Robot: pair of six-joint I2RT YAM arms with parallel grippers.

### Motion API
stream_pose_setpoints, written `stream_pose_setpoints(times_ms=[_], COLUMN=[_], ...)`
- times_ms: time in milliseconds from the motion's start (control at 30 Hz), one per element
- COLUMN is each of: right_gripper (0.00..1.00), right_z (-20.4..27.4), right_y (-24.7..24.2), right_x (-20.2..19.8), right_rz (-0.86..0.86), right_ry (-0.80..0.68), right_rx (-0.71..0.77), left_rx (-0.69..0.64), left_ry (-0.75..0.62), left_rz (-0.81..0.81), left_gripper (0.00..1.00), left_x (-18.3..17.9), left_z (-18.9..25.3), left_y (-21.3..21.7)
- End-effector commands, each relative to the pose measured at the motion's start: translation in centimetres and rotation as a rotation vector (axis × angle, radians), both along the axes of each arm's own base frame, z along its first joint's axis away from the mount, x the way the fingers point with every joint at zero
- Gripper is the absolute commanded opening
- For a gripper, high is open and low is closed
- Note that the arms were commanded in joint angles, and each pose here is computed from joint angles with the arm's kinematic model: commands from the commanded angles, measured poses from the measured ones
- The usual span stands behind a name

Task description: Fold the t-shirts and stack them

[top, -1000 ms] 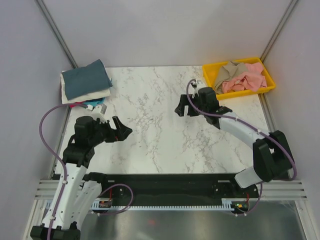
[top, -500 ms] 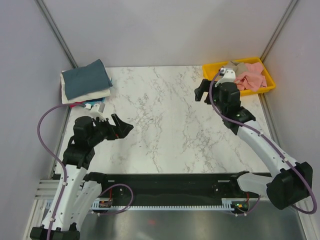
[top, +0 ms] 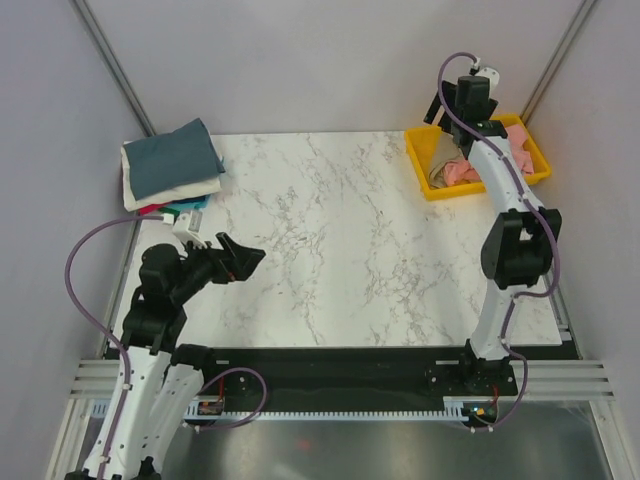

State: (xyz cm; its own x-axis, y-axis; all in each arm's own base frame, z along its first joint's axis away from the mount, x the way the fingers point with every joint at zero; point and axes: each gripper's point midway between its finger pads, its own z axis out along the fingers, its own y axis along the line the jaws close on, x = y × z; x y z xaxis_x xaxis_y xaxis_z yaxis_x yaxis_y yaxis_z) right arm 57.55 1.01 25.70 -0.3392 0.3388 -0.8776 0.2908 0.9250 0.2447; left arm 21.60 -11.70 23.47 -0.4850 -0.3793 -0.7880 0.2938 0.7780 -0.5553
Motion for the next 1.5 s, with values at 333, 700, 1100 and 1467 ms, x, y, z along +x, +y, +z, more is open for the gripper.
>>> stream_pose_setpoints(times_ms=[333, 700, 1100, 1467], right_gripper=[0.98, 0.05, 0.00, 0.98], right_z=[-11.1, -2.5, 34.4, 1.9], right_y=[-7.0, -4.9, 11.0, 6.6], right_x=[7.2, 8.5, -8.7, -16.8], right_rz=[-0.172, -0.097, 0.372, 0.163], right_ry=[0.196, 0.006, -0.790, -0.032], right_rx=[-0.199, -0.258, -0.042, 0.135], left_rx=[-0.024, -0.030, -0.027, 0.007], left_ry=[0.074, 0.087, 0.049, 0.021], left_rz=[-0.014, -0.018, -0.010, 0.028], left_gripper=[0.98, 0.97, 0.97, 0.97], left_x=[0.9, 0.9, 0.7, 0.5], left_z=[-0.8, -1.0, -0.3, 0.2], left_y=[-0.6, -0.7, -0.5, 0.4])
